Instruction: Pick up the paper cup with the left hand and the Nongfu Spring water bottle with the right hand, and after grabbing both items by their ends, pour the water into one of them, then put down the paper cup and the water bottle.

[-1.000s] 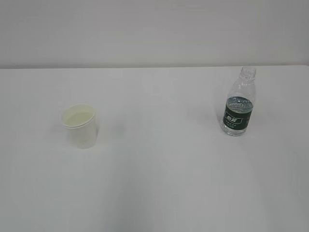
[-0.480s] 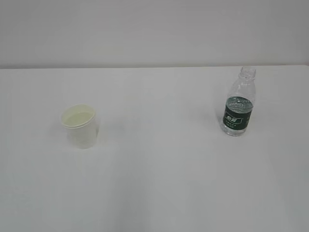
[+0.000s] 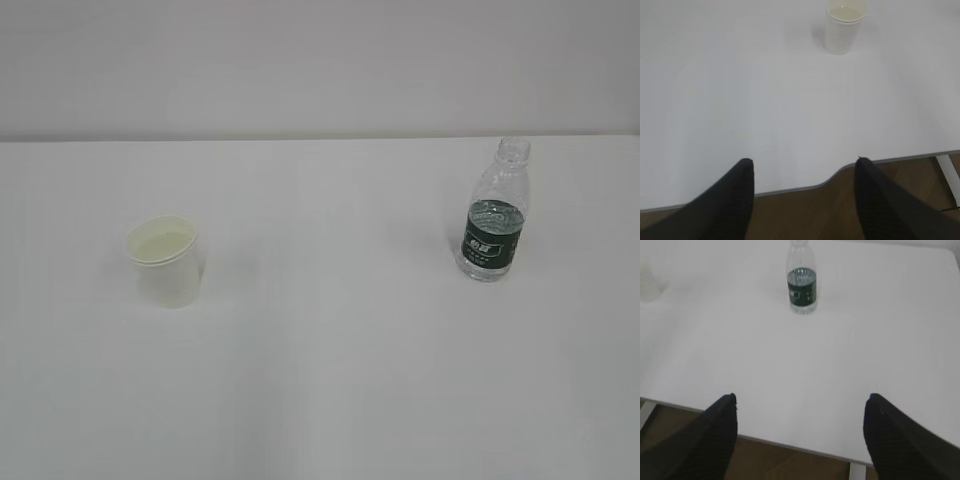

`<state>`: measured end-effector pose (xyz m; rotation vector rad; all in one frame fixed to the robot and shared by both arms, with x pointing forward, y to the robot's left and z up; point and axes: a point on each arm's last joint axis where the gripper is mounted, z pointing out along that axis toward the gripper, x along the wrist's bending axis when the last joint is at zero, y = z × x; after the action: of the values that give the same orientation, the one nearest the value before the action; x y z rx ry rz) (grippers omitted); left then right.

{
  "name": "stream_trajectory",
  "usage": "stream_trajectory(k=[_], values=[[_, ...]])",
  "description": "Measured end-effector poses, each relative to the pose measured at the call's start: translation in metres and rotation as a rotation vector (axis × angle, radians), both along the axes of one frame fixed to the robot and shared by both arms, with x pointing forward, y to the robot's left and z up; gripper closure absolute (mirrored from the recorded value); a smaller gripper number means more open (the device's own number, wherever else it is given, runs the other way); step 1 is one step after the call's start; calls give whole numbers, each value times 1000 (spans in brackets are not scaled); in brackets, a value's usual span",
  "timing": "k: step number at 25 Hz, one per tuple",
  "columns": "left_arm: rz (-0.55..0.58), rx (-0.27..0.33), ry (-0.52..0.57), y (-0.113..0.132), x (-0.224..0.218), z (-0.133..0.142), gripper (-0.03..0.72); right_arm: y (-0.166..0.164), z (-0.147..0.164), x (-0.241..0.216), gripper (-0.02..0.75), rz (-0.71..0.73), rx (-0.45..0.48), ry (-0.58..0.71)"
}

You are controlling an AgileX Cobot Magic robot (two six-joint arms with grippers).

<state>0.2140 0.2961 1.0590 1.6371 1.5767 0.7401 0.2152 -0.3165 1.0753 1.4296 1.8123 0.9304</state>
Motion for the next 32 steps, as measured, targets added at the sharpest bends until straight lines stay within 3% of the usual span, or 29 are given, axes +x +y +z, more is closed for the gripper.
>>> stream_trajectory(k=[7, 32], values=[[2, 5, 4, 0, 1, -1, 248, 4, -26, 12, 148, -10, 2, 52], [27, 18, -106, 3, 14, -2, 257, 6, -30, 20, 149, -15, 19, 2]])
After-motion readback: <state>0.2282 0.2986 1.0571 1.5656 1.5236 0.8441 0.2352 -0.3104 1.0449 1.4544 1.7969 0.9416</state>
